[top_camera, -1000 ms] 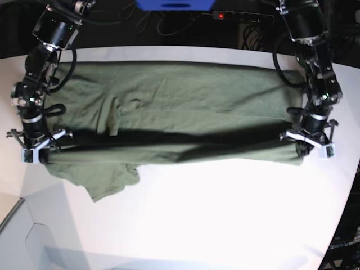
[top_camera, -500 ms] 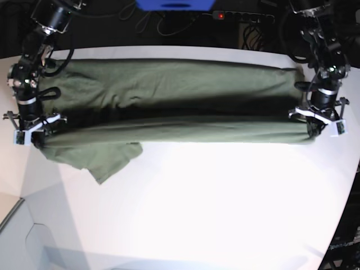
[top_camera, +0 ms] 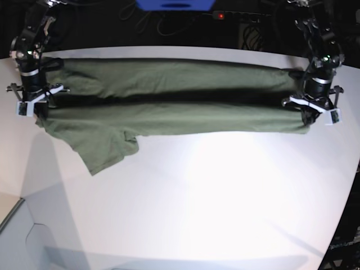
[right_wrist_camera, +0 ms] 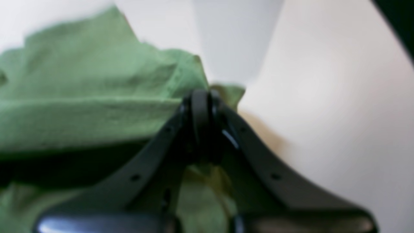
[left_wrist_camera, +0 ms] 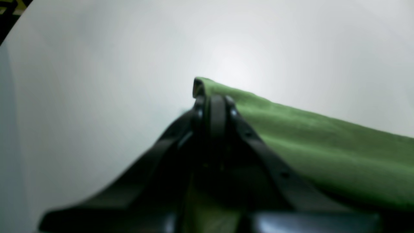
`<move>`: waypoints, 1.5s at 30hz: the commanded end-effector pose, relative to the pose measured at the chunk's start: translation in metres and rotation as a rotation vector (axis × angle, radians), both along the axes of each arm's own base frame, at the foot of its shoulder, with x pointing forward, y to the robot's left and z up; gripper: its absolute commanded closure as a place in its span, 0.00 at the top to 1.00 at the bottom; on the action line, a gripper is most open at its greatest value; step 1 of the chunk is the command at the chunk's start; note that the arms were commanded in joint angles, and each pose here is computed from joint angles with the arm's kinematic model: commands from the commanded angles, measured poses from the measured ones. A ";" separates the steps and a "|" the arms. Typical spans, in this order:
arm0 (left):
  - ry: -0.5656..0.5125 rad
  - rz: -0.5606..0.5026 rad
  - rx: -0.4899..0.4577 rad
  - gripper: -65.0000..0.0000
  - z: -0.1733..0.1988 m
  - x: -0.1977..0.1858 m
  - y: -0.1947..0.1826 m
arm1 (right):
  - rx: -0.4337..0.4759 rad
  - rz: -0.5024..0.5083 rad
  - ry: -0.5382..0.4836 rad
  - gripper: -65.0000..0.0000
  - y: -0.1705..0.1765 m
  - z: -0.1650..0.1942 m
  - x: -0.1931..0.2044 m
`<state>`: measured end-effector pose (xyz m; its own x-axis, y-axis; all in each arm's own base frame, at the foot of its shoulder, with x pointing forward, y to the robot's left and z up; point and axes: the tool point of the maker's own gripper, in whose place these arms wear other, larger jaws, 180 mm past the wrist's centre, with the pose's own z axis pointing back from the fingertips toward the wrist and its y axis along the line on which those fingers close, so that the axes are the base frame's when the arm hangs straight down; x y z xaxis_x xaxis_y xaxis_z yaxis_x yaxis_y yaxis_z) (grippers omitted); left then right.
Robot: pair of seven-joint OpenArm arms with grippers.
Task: Layout the t-shirt on the table in an organized manner, then fold the t-shirt properly
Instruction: 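Fold the hem over toward the collar edge with both grippers, then grasp the loose sleeve with the right gripper and tuck it under the fold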
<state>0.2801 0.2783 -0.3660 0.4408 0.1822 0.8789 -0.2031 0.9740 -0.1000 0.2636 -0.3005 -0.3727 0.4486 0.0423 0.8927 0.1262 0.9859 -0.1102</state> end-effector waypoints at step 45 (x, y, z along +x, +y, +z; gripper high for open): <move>0.095 0.034 -0.047 0.34 -0.042 -0.013 0.006 | 0.085 0.300 0.176 0.65 0.087 0.005 0.151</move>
